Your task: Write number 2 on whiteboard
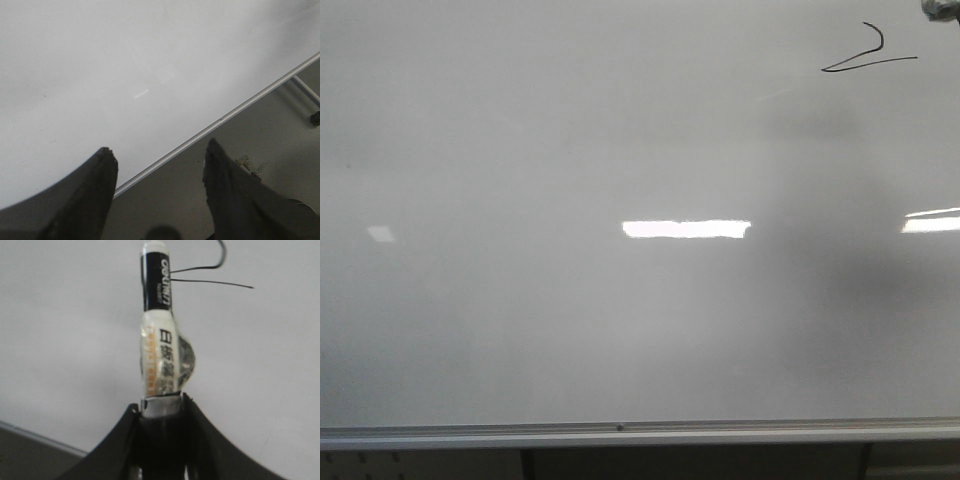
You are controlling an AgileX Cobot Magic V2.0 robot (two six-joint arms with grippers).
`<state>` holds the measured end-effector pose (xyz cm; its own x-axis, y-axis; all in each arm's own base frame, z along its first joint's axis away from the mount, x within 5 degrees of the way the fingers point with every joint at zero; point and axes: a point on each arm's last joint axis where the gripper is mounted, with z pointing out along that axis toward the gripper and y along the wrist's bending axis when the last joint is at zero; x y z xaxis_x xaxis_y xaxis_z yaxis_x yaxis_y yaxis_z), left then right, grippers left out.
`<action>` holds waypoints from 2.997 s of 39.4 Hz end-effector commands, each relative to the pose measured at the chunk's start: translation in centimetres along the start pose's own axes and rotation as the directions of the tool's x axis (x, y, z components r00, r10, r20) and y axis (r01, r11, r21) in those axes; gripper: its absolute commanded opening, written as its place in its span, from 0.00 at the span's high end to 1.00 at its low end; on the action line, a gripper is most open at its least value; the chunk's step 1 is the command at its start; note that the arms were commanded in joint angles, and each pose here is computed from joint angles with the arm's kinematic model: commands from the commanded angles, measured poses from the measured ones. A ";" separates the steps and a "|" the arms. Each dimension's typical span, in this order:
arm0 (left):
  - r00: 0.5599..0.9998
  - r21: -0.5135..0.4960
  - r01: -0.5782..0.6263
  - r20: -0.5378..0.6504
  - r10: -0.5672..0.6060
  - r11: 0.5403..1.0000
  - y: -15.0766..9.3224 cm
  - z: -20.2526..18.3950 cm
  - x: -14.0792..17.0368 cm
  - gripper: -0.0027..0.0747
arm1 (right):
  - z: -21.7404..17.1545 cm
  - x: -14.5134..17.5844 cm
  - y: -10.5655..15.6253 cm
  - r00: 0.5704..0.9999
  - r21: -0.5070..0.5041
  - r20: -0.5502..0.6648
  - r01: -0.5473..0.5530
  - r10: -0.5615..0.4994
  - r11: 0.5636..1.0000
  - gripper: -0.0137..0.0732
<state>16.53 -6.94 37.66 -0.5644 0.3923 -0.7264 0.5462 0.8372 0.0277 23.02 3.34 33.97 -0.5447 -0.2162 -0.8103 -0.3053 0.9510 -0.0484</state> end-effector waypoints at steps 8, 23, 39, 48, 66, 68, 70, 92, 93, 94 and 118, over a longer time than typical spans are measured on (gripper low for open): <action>0.995 -0.013 0.015 0.100 -0.014 1.000 0.0 -1.0 -1.1 0.57 | -5.7 0.4 5.0 0.968 -0.228 0.007 0.245 -0.250 0.942 0.80; 0.995 -0.013 0.015 0.100 -0.014 1.000 0.0 -1.0 -1.1 0.70 | -9.0 2.8 8.9 0.887 -0.528 -0.014 0.385 -0.461 0.757 0.80; 0.995 0.098 -0.076 0.071 0.069 0.992 -0.9 0.5 -1.4 0.76 | -9.1 2.8 9.4 0.885 -0.553 0.015 0.396 -0.466 0.733 0.80; 0.910 0.371 -0.407 0.248 0.333 0.835 -5.6 0.5 -3.1 0.41 | -9.1 2.8 9.4 0.876 -0.555 0.024 0.412 -0.481 0.723 0.80; 0.698 0.491 -0.703 0.338 0.632 0.514 -14.9 4.4 -6.8 0.35 | -9.2 2.8 9.4 0.873 -0.559 0.034 0.420 -0.487 0.715 0.80; 0.694 0.504 -0.703 0.334 0.638 0.502 -15.6 5.2 -7.2 0.35 | -9.2 2.8 9.4 0.873 -0.559 0.034 0.420 -0.487 0.715 0.80; 0.693 0.514 -0.701 0.327 0.643 0.494 -16.2 6.1 -7.5 0.35 | -9.2 2.8 9.4 0.873 -0.559 0.034 0.420 -0.487 0.715 0.80; 0.648 0.535 -0.734 0.365 0.668 0.419 -18.6 7.3 -7.8 0.77 | -9.2 2.8 9.4 0.872 -0.561 0.031 0.420 -0.488 0.714 0.80; 0.648 0.535 -0.734 0.365 0.668 0.420 -18.6 7.3 -7.8 0.80 | -9.2 2.8 9.4 0.872 -0.561 0.031 0.420 -0.488 0.714 0.80; 0.648 0.534 -0.734 0.366 0.667 0.420 -18.6 7.3 -7.9 0.82 | -9.2 2.8 9.4 0.872 -0.561 0.031 0.420 -0.488 0.714 0.80; 0.660 0.526 -0.725 0.342 0.669 0.446 -17.7 6.9 -8.0 0.95 | -10.1 3.4 7.4 0.865 -0.412 -0.049 0.438 -0.500 0.799 0.30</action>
<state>15.92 -28.36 35.42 0.2112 0.7485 -0.6286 0.9774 -0.1637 0.1335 11.20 8.43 35.21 -0.3484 -0.7148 -0.6064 -0.8636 0.4963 -0.0889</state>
